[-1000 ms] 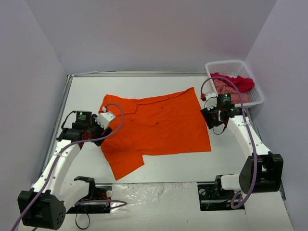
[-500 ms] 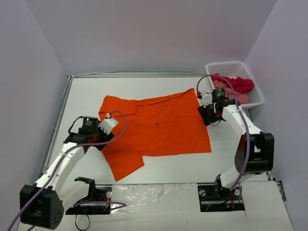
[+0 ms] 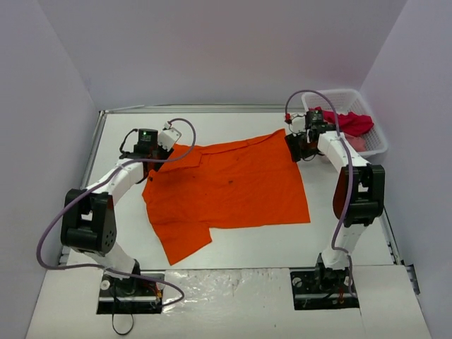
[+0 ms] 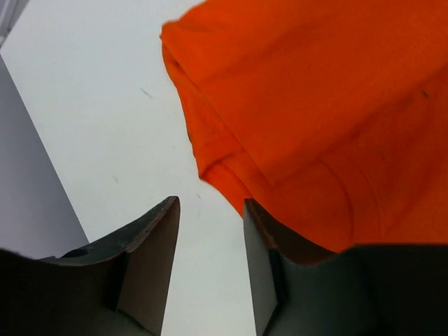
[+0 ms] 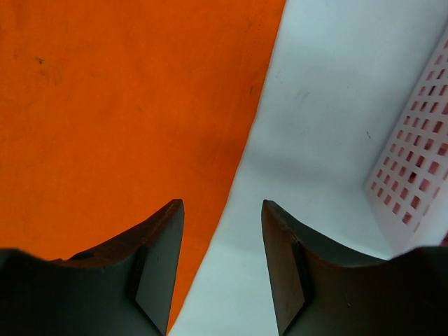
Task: Fold and stack the t-shirts
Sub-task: Grap the side of the flattened tshirt furthest away from the robot with both arms
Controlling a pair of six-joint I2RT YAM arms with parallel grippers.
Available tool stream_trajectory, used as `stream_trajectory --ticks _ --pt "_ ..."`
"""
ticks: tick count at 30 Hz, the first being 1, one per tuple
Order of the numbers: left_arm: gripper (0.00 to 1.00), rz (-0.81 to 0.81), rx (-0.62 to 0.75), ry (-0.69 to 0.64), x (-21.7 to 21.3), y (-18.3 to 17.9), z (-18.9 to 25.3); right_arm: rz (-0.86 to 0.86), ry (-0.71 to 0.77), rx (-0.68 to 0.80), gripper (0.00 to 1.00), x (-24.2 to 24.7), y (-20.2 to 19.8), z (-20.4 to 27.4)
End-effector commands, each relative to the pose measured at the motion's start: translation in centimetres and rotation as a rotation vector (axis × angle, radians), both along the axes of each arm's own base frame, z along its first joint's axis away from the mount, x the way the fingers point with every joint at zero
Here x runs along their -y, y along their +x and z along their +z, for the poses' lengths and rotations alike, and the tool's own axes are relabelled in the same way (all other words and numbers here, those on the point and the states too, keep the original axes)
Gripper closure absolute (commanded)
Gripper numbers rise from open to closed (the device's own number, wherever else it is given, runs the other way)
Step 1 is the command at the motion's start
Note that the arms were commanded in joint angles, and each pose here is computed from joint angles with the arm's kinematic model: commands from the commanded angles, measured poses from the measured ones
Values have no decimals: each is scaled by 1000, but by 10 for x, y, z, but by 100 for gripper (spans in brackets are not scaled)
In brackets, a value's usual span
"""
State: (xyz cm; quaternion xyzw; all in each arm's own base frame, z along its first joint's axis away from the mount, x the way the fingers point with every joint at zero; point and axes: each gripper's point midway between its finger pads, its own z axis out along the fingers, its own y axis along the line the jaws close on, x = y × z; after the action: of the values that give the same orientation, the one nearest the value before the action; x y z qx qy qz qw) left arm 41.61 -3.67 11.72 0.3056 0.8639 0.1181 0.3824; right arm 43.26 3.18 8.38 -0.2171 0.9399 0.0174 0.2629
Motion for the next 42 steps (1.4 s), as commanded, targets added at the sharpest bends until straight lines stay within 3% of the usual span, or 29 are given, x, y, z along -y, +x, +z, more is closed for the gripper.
stream_trajectory --ticks 1,6,11,14,21,30,34,42 --pt "61 -3 49 9 4 39 9 -9 24 10 56 -6 13 3" --pt "81 -13 38 -12 13 64 0 -18 3 -10 56 -4 20 -9" --pt "89 -2 -4 -22 15 72 -19 -24 -11 -15 56 -1 21 -14" --pt "89 -28 -34 -43 21 69 -27 -21 -8 -21 56 -1 19 -18" --pt "76 -47 -94 -32 21 55 -48 -23 -9 -37 56 -1 15 -25" --pt "74 -60 -144 -26 19 37 -56 -26 -22 -45 55 1 14 -31" --pt "68 -80 -146 -25 19 27 -54 -27 -23 -46 55 1 14 -32" --pt "64 -97 -160 -34 22 22 -58 -24 -23 -49 55 0 13 -33"
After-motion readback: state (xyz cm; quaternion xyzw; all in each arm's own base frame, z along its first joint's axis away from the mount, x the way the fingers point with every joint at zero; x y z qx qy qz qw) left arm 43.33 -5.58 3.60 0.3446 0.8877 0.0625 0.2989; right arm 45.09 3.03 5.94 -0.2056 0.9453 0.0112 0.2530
